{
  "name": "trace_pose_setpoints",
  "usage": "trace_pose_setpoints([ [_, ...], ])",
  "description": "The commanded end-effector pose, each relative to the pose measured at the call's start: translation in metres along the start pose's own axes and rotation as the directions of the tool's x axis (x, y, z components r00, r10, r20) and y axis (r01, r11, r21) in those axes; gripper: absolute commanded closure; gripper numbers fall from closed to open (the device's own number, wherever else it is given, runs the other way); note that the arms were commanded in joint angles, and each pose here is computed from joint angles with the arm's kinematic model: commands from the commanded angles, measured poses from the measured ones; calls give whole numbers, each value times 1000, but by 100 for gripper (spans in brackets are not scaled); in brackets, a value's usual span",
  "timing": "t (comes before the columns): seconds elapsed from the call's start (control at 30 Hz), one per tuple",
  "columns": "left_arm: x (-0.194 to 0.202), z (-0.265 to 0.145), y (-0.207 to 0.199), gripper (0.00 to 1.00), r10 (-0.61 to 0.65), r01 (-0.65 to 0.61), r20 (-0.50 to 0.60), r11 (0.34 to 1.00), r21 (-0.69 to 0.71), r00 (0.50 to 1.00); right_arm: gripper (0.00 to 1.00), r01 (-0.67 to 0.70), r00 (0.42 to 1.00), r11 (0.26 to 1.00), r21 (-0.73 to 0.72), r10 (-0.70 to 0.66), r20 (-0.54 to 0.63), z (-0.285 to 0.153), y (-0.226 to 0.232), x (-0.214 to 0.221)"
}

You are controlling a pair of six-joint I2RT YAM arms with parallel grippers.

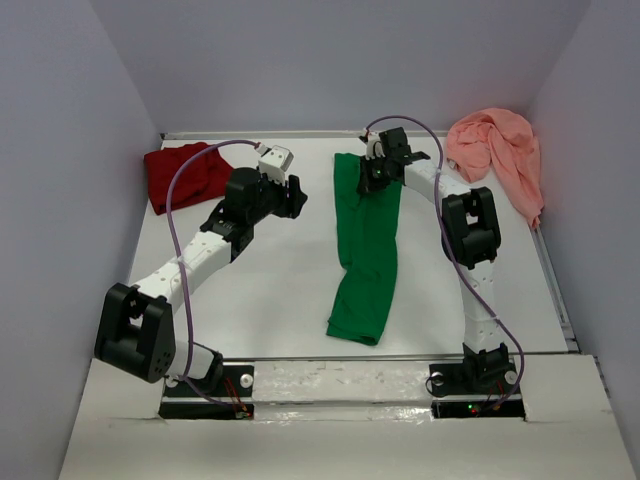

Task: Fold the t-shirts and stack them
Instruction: Rotate the tshirt 90 degrees

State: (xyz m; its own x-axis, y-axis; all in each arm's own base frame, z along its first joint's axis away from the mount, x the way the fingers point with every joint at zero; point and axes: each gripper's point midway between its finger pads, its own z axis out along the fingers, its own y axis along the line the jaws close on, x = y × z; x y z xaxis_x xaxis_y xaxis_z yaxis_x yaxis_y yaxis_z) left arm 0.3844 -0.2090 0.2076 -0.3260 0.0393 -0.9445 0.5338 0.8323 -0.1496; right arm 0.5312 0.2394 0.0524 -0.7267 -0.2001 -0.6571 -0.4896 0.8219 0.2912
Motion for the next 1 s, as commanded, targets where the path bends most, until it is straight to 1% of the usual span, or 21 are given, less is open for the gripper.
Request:
trace_pose_setpoints([
  [0.0,-28,-8,-7,38,25,-27,91,999,27,996,100,-3,996,999,-41,6,84,-11,14,-30],
  [0.17,-26,-7,-8,38,24,-27,88,999,33,996,100,-24,997,998,-52,27,68,-7,14,-28],
  [0.27,-26,-8,-7,38,26,-29,91,999,32,996,100,3,998,997,-77,3,69,-7,23,-30],
  [0.33,-26,-7,-8,38,25,-28,93,999,32,995,100,34,997,991,-128,-26,69,-7,43,-31],
  [0.57,-26,-6,-8,38,25,-28,91,999,35,996,100,105,993,965,-239,-88,81,-12,87,-35],
  [0.73,-27,-8,-9,38,27,-31,95,999,38,995,100,120,993,963,-243,-112,48,1,107,-27],
  [0.8,-26,-7,-9,38,28,-32,94,999,39,995,100,104,995,964,-245,-104,15,11,104,-17],
  [0.83,-26,-8,-9,38,28,-32,94,999,38,995,100,108,994,962,-251,-109,11,14,109,-16],
  [0.93,-28,-9,-10,38,31,-35,99,999,41,995,100,98,995,968,-232,-103,-9,23,103,-9],
  [0.97,-28,-9,-11,38,29,-34,97,998,46,995,100,102,994,968,-230,-108,-15,25,107,-8],
])
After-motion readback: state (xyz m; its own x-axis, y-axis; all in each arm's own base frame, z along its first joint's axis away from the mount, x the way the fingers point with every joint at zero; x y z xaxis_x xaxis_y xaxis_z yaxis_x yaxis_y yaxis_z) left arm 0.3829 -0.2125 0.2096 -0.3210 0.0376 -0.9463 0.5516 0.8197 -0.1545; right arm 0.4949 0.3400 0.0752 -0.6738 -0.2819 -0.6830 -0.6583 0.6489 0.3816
